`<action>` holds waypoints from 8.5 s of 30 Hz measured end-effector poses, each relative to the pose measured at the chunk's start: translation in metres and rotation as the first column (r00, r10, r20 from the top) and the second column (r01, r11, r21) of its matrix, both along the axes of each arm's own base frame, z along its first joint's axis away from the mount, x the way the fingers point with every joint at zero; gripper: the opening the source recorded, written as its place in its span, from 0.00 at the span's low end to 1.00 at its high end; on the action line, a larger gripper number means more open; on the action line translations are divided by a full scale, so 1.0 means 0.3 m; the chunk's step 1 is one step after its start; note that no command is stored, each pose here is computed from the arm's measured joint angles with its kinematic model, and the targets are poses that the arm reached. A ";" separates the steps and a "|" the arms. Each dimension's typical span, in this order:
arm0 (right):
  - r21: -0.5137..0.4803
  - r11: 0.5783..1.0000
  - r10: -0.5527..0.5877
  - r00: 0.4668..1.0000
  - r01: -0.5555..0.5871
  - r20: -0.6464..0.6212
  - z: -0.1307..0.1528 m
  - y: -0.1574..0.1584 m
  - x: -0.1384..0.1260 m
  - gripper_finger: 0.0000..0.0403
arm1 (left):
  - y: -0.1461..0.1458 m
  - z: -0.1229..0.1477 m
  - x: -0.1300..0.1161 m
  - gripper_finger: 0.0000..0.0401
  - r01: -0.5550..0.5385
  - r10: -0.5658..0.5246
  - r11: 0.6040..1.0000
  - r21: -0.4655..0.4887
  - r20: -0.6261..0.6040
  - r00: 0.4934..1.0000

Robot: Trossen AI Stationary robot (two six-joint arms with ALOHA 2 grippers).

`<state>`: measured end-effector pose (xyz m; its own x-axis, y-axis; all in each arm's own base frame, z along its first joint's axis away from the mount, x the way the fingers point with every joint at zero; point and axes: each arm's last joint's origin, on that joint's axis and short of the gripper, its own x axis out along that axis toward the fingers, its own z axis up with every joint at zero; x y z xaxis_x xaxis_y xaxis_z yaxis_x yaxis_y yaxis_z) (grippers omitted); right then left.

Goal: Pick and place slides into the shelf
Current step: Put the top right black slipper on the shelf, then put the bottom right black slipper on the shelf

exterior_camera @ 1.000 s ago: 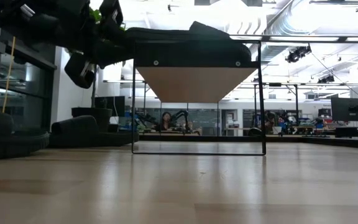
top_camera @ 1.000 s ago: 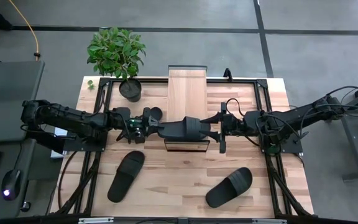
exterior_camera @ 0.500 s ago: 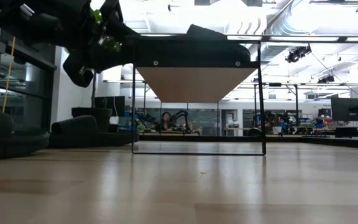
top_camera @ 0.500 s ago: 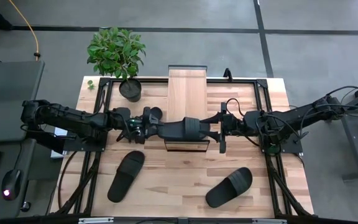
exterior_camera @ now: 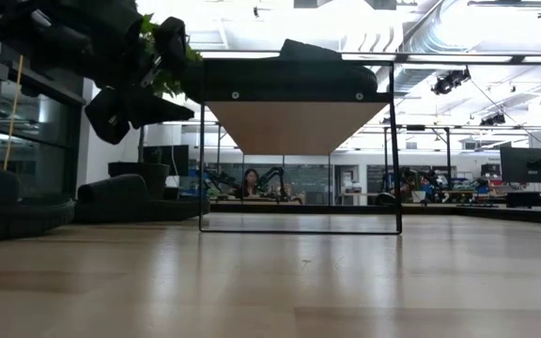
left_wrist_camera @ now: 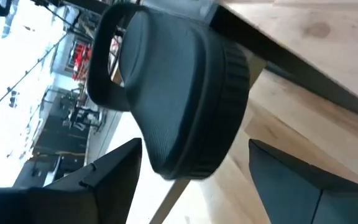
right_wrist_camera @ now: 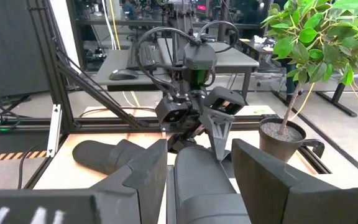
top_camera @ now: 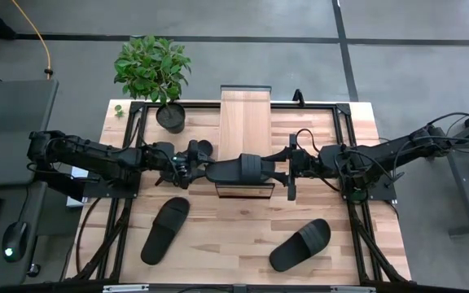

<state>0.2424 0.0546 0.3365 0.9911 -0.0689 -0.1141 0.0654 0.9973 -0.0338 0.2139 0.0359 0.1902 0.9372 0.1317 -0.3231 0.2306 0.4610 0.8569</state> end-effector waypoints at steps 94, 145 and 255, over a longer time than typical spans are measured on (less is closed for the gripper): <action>0.308 0.932 0.011 0.832 0.193 -0.555 -0.215 0.082 -0.051 0.43 | -0.067 0.147 -0.219 0.62 -0.063 0.129 0.189 -0.980 -0.039 0.991; -0.101 0.905 -0.261 0.350 0.413 -0.900 -0.269 0.546 0.092 0.43 | -0.054 0.133 -0.222 0.62 -0.149 0.293 0.058 -0.987 -0.126 0.948; -0.307 0.731 -0.388 0.001 0.609 -0.922 -0.472 0.735 -0.023 0.43 | -0.040 0.169 -0.214 0.62 -0.055 0.405 0.151 -0.987 0.011 0.914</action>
